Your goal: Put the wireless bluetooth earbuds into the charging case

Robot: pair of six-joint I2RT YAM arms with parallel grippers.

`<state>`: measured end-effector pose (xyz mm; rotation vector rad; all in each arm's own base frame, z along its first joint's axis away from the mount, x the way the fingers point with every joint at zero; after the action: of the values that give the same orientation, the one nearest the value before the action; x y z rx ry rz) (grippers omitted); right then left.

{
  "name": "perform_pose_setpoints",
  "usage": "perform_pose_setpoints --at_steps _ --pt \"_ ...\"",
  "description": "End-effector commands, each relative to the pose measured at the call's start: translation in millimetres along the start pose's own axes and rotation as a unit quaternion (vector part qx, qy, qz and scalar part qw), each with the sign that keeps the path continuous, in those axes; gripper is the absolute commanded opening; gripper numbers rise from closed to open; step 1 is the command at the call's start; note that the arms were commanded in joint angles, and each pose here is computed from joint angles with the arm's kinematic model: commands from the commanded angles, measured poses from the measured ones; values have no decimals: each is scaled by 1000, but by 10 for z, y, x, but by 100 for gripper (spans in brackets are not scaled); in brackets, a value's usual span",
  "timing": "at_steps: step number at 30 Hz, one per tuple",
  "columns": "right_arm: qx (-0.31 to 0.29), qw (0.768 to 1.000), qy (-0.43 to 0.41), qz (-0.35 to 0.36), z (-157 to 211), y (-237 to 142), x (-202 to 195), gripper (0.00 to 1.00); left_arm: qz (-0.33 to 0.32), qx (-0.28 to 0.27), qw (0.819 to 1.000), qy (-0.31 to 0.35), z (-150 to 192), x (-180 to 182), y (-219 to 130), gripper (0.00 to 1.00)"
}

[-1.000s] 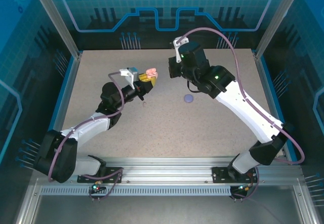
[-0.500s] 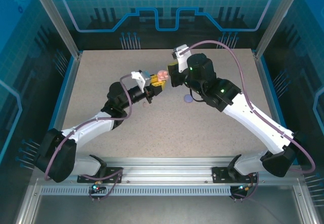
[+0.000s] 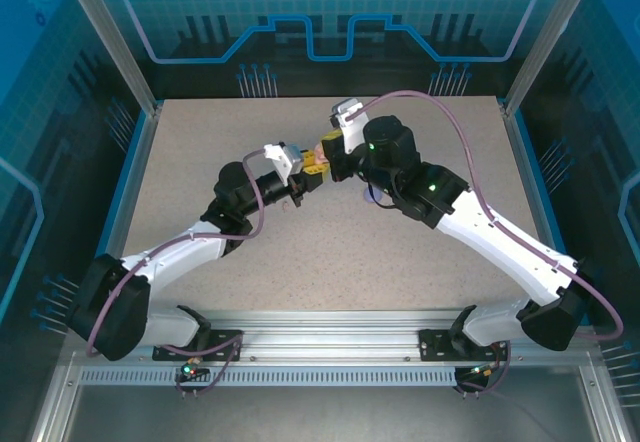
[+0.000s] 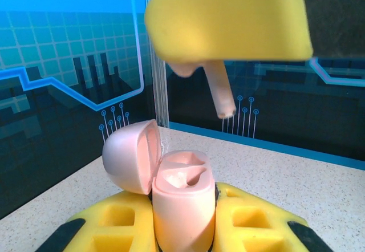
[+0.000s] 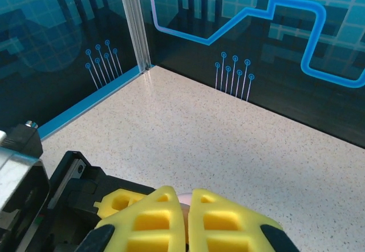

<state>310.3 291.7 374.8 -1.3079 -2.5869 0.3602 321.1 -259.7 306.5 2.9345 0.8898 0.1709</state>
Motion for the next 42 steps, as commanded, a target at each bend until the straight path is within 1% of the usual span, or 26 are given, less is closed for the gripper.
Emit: perform_pose_setpoints --at_steps 1,19,32,42 --pt "-25 1000 -1 -12 -102 -40 76 7 3 -37 999 35 -335 -39 -18 0" --pt "-6 1000 -2 8 53 107 -8 5 4 -41 998 54 -446 -123 -42 0" --pt "-13 1000 8 10 65 -13 -61 5 -3 -34 998 57 -414 -91 -28 0" --pt "-6 1000 18 5 155 13 -52 4 -3 -41 997 60 -467 -96 -36 0"
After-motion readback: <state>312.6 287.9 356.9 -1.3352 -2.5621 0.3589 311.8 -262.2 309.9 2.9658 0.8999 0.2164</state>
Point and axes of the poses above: each hand's point on the last joint's axis, 136 mm out from that joint toward the fingers, its own y axis out along the fingers, its own x axis along the line the jaws close on, z = x × y, the point moved 1 cm from there along -y, back along the fingers, and after that the axes turned 2 degrees about y, right-handed, at the moved point
